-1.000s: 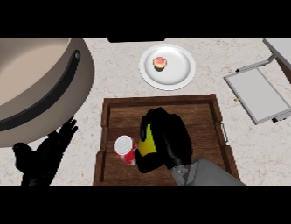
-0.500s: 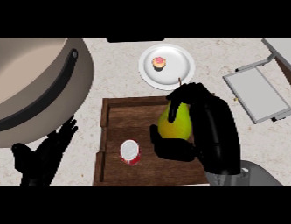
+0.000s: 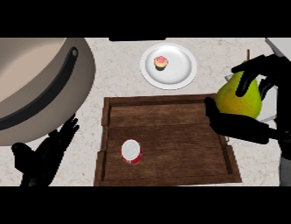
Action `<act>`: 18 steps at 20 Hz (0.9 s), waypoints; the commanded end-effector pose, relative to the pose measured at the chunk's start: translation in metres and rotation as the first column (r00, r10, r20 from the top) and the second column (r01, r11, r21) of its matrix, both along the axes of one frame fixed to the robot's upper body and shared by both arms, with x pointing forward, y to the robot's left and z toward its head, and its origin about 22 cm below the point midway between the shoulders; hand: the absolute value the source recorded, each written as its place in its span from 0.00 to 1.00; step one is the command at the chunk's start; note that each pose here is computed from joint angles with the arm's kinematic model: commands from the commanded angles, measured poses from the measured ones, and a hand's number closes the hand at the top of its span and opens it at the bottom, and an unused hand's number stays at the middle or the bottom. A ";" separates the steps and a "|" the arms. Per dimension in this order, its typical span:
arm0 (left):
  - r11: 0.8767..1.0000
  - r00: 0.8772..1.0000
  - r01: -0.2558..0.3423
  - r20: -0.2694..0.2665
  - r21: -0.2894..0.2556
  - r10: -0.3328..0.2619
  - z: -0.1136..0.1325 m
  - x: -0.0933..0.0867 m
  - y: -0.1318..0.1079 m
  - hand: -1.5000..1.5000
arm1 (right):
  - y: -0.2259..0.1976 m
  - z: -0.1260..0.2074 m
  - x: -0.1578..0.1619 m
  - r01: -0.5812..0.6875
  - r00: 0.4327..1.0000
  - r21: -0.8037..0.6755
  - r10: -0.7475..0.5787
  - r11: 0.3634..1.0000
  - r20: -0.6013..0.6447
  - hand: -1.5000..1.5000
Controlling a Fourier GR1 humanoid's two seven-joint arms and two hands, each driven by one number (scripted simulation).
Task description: Pick the pear from the tray and place it in the tiered shelf
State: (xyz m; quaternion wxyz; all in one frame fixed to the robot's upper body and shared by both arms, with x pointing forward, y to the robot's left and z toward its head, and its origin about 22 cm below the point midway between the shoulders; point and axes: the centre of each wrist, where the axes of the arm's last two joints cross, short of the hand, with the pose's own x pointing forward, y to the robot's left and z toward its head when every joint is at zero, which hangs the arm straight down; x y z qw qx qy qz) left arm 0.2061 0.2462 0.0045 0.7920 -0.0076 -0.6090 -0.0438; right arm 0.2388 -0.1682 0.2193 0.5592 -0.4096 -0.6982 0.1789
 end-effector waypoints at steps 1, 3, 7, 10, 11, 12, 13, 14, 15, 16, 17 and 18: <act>0.990 0.964 -0.140 0.230 0.021 0.132 0.053 0.052 0.033 0.50 | -0.034 0.021 -0.001 0.103 0.995 -0.008 -0.103 0.995 -0.010 1.00; 0.993 0.968 -0.115 0.226 0.021 0.107 0.056 0.050 0.034 0.50 | -0.053 0.021 0.005 0.168 0.985 0.002 -0.168 0.986 -0.030 1.00; 0.993 0.970 -0.121 0.215 0.015 0.115 0.054 0.050 0.028 0.50 | -0.081 0.031 0.008 0.190 0.981 0.023 -0.189 0.981 -0.051 1.00; 0.989 0.962 -0.147 0.232 0.008 0.141 0.058 0.055 0.027 0.50 | -0.105 0.035 0.013 0.222 0.975 0.092 -0.221 0.971 -0.021 1.00; 0.992 0.966 -0.126 0.231 0.022 0.118 0.054 0.051 0.028 0.50 | -0.115 0.026 0.007 0.245 0.969 0.071 -0.244 0.967 -0.029 1.00; 0.993 0.967 -0.115 0.230 0.009 0.109 0.050 0.048 0.030 0.50 | -0.127 0.035 0.010 0.256 0.967 0.086 -0.254 0.963 -0.036 1.00; 0.994 0.972 -0.104 0.215 0.014 0.099 0.050 0.050 0.020 0.50 | -0.132 0.031 0.009 0.253 0.967 0.087 -0.252 0.964 -0.026 1.00; 0.993 0.972 -0.116 0.209 0.013 0.110 0.048 0.052 0.025 0.50 | -0.142 0.026 0.015 0.269 0.963 0.096 -0.268 0.958 -0.026 1.00; 0.994 0.968 -0.109 0.228 0.006 0.105 0.056 0.050 0.027 0.50 | -0.155 0.030 0.011 0.280 0.960 0.097 -0.279 0.955 -0.025 1.00; 0.994 0.970 -0.110 0.222 0.026 0.102 0.047 0.050 0.024 0.50 | -0.159 0.022 0.013 0.272 0.962 0.105 -0.270 0.957 -0.030 1.00; 0.993 0.967 -0.113 0.230 0.024 0.104 0.058 0.056 0.025 0.50 | -0.158 0.020 0.011 0.269 0.963 0.106 -0.267 0.957 -0.036 1.00; 0.995 0.967 -0.101 0.234 0.002 0.098 0.062 0.053 0.017 0.50 | -0.177 0.017 0.016 0.284 0.959 0.094 -0.281 0.954 -0.040 1.00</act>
